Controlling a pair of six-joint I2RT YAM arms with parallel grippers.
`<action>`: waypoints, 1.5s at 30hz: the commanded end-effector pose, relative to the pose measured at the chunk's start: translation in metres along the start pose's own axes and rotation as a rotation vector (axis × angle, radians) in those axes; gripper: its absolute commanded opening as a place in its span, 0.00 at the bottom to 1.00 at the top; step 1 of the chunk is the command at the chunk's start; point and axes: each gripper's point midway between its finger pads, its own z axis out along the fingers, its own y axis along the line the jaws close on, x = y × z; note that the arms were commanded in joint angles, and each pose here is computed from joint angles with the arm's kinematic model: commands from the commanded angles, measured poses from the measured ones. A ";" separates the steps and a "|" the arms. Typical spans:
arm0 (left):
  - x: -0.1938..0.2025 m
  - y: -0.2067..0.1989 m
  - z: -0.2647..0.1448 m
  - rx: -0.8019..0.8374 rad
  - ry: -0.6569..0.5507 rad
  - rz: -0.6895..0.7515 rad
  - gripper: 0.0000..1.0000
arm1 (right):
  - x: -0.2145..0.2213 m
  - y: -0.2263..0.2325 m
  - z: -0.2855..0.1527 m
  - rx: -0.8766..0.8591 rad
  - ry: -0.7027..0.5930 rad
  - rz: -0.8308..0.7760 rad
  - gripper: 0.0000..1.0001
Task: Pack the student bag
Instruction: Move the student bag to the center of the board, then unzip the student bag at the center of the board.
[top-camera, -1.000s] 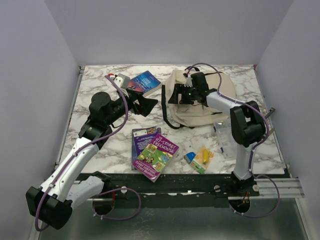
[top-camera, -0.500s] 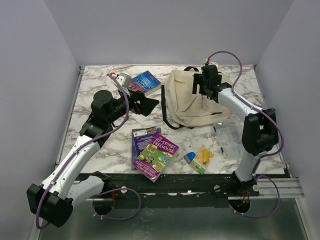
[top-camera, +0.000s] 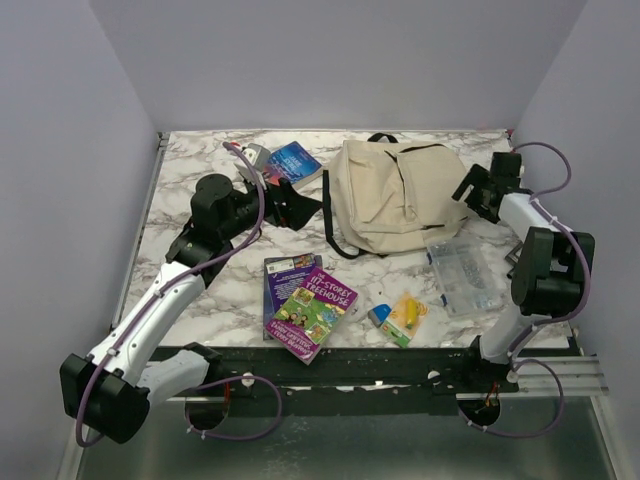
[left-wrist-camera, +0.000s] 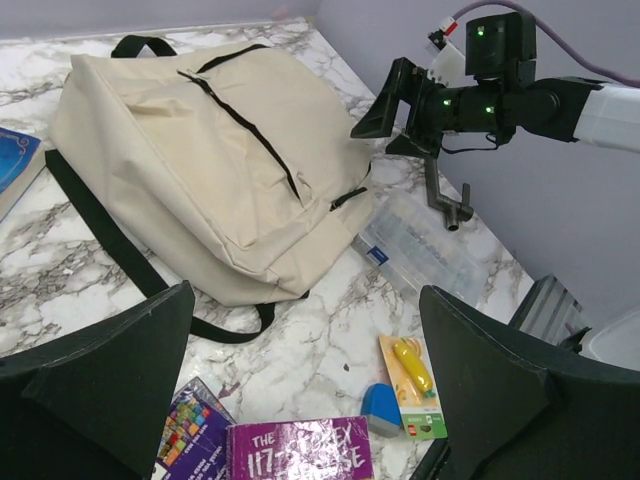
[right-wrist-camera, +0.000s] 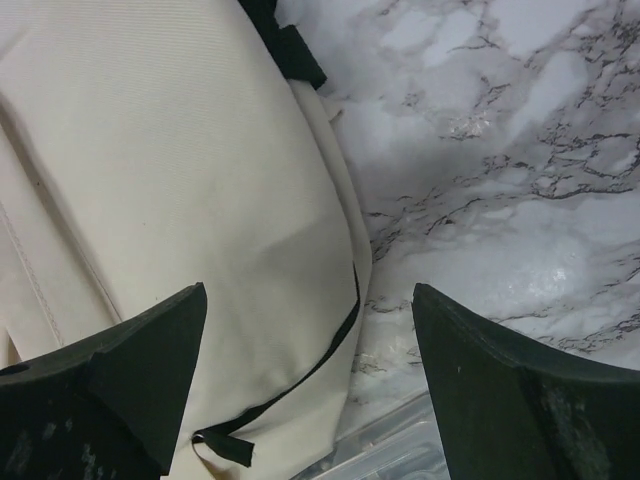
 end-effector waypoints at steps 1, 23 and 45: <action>-0.006 -0.013 0.003 0.049 0.011 -0.013 0.96 | -0.005 0.006 -0.005 -0.173 0.004 0.134 0.88; 0.021 -0.007 0.019 0.063 0.146 -0.115 0.95 | -0.001 0.130 -0.016 -0.323 -0.073 -0.252 0.81; 0.055 0.046 0.132 -0.125 0.323 -0.415 0.69 | -0.046 0.240 0.066 -0.454 -0.157 -0.472 0.60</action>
